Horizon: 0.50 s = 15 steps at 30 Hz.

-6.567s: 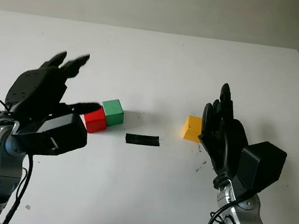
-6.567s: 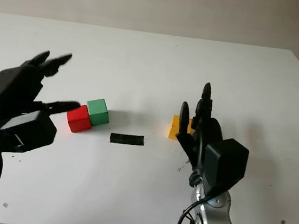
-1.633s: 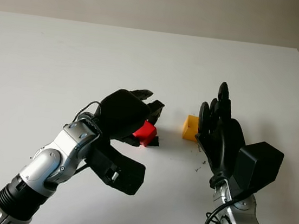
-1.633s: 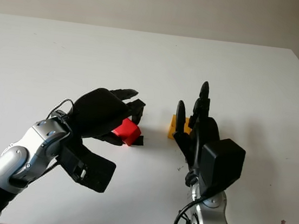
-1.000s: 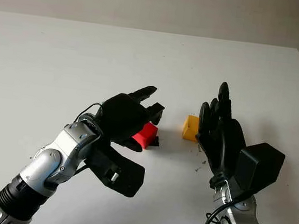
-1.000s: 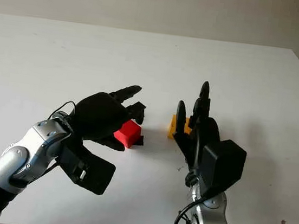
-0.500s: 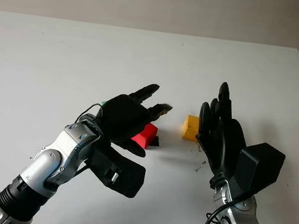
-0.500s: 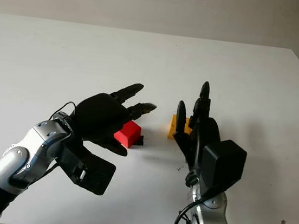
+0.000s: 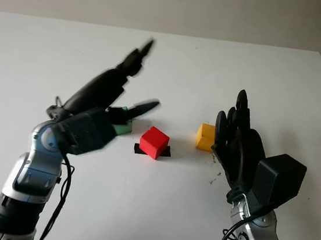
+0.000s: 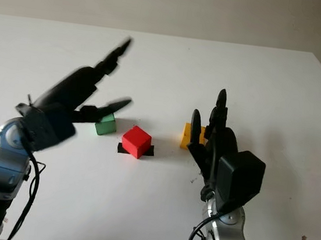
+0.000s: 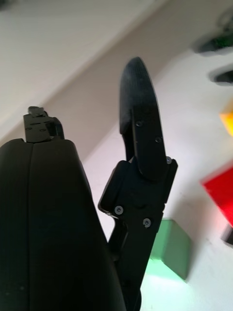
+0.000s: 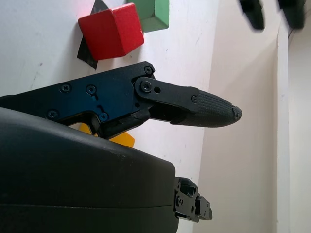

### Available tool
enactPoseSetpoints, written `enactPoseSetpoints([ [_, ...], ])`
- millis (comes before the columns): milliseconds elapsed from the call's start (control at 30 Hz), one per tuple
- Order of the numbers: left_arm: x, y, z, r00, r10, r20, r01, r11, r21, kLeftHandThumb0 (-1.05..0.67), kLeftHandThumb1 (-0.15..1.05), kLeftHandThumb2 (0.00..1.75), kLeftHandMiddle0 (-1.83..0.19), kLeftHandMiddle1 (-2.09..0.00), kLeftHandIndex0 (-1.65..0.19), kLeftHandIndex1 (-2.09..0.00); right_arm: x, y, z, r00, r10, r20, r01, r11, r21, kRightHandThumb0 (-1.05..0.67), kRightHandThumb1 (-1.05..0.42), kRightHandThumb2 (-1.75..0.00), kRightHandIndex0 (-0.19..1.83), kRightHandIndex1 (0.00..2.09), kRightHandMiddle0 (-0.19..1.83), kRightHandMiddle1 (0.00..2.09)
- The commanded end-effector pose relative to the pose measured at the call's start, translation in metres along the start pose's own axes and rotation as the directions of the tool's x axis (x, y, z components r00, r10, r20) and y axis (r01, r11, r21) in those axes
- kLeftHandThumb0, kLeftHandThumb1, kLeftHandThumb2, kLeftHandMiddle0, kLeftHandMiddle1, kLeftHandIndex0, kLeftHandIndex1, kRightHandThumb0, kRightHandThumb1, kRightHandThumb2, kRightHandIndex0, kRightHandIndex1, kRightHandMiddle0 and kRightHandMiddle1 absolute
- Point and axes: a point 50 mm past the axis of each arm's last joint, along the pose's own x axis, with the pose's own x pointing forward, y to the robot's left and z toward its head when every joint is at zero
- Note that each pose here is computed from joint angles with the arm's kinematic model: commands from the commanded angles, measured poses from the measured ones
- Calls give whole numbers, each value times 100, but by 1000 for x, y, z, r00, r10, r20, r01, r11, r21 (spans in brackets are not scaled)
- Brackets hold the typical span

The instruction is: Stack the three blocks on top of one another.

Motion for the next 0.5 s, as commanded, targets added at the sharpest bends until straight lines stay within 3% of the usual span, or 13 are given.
enactPoseSetpoints([
  [0, -3, 2, -8, 999, 35, -15, -36, 996, -84, -73, 105, 64, 8, -7, 10, -6, 2, -4, 6, 1000, -5, 27, 5, 1000, -13, -71, -105, -59, -19, 2, -18, 5],
  [133, -10, 6, -28, 995, 76, -63, -91, 954, -286, -71, 105, 62, 12, -5, 13, -4, 4, -8, 8, 999, -7, 32, 8, 1000, -23, -72, -105, -57, -19, 3, -17, 5],
  [333, -21, 4, -44, 987, 122, -102, -151, 925, -349, -69, 105, 69, 11, -6, 11, -6, 7, -14, 15, 999, -6, 53, 11, 995, -97, -74, -105, -53, -18, 4, -15, 6],
  [467, -26, 1, -55, 978, 147, -147, -196, 891, -410, -76, 105, 66, 13, -5, 13, -5, 14, -30, 30, 994, 52, 95, -30, 973, -228, -74, -105, -28, -18, 4, -14, 6],
])
